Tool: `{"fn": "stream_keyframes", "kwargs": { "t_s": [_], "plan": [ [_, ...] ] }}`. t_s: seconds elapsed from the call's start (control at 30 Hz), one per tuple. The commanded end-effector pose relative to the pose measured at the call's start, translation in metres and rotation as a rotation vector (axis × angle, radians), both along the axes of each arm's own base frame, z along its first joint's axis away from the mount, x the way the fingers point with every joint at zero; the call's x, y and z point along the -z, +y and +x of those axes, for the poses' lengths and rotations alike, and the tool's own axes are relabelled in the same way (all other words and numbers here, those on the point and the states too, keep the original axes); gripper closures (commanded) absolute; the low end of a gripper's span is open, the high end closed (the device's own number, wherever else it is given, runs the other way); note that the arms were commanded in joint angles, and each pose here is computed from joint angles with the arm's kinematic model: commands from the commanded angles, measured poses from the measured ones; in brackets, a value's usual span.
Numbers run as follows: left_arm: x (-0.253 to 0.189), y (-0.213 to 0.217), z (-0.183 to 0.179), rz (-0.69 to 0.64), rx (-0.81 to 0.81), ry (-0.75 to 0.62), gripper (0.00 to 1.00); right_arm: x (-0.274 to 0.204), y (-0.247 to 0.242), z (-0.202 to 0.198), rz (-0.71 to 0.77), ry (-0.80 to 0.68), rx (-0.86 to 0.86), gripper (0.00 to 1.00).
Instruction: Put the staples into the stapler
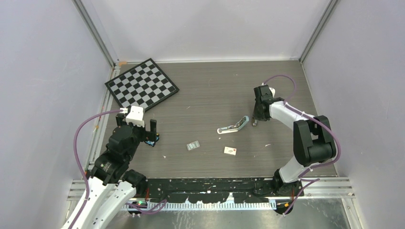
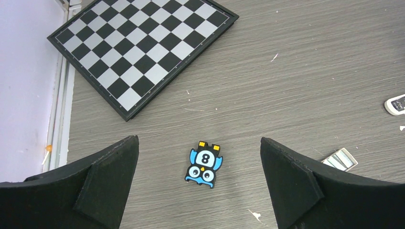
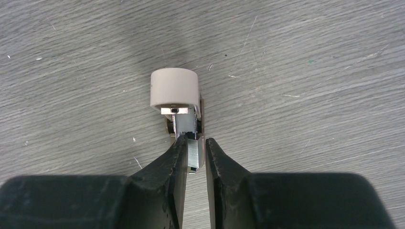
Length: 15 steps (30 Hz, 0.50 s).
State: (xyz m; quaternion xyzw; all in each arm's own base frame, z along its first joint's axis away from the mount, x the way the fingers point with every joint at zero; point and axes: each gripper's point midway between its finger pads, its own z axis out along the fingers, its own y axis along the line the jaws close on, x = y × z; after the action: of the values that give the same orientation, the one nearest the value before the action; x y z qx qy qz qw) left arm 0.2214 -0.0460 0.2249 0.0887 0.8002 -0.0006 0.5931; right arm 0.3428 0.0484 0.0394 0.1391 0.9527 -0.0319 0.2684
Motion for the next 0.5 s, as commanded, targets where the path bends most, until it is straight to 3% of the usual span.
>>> {"fn": "stream_keyframes", "kwargs": {
  "t_s": [0.0,0.27,0.47],
  "plan": [
    [-0.01,-0.002,0.0046,-0.019,-0.003,-0.043,0.0,-0.0105,0.0024,0.0178,0.023,-0.052,0.015,0.75],
    [-0.0089,-0.0021,0.0056,-0.015,-0.004,-0.037,0.0,-0.0041,0.0004,0.015,0.041,-0.044,0.015,0.75],
    [-0.0083,-0.0025,0.0059,-0.014,-0.003,-0.036,0.0,-0.0053,0.0031,0.0144,0.062,-0.058,0.008,0.81]
  ]
}}
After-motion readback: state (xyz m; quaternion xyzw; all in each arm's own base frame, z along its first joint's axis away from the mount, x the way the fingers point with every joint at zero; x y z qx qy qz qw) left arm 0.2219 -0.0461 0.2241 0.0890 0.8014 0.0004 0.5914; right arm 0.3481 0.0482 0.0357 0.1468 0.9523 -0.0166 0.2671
